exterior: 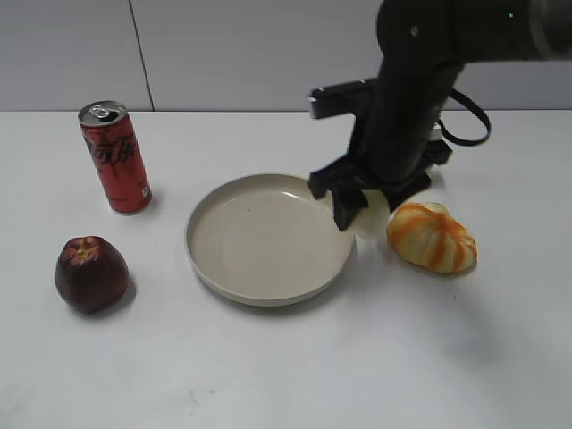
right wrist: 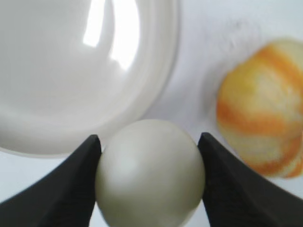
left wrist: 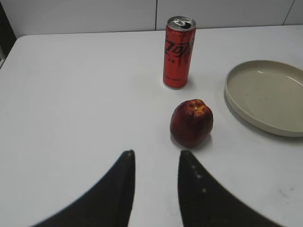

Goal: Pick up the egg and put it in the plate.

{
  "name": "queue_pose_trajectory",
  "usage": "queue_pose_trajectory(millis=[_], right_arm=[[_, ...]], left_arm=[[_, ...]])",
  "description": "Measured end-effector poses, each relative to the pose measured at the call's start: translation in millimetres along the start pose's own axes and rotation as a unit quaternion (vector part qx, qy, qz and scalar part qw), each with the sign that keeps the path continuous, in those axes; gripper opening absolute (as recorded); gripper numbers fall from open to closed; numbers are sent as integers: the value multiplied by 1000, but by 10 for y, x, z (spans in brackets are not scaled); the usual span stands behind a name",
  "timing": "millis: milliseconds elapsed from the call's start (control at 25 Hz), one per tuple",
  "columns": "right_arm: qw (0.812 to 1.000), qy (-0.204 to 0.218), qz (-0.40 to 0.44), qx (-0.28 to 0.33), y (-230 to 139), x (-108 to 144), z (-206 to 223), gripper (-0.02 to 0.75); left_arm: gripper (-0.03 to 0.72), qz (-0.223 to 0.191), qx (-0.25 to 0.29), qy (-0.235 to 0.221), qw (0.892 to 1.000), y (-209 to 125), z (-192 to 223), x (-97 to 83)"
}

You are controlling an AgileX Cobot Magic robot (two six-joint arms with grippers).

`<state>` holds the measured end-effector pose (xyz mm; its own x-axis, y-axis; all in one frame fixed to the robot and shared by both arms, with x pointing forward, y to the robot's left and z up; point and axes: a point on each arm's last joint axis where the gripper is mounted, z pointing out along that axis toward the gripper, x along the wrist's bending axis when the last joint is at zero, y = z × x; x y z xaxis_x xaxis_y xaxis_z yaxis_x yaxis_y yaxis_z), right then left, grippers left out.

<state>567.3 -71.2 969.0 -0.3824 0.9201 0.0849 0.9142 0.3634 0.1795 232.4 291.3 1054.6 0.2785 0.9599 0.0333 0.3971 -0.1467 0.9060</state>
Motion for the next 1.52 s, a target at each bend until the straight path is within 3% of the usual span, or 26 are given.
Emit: queue_pose_trajectory(millis=[160,520,680,920,1120,1320,1520], right_arm=[[998,16,-42,-31,248,288,-40,449],[997,40,-50,51,343,470,520,456],[996,59,-60,39,397,520,459,623],[996,39,-78,31,526,477,220,638],[998,-13,-68,-8,745,106,-74,638],[998,-35,6,-46,806,-607,-477,638],[991,-61,94,-68,577,-1401,-915,633]], left_arm=[[230,0,0,0,1000,0,0,0],[230,0,0,0,1000,0,0,0],[230,0,0,0,1000,0,0,0],[230,0,0,0,1000,0,0,0],[230,0,0,0,1000,0,0,0],[230,0,0,0,1000,0,0,0],[230,0,0,0,1000,0,0,0]])
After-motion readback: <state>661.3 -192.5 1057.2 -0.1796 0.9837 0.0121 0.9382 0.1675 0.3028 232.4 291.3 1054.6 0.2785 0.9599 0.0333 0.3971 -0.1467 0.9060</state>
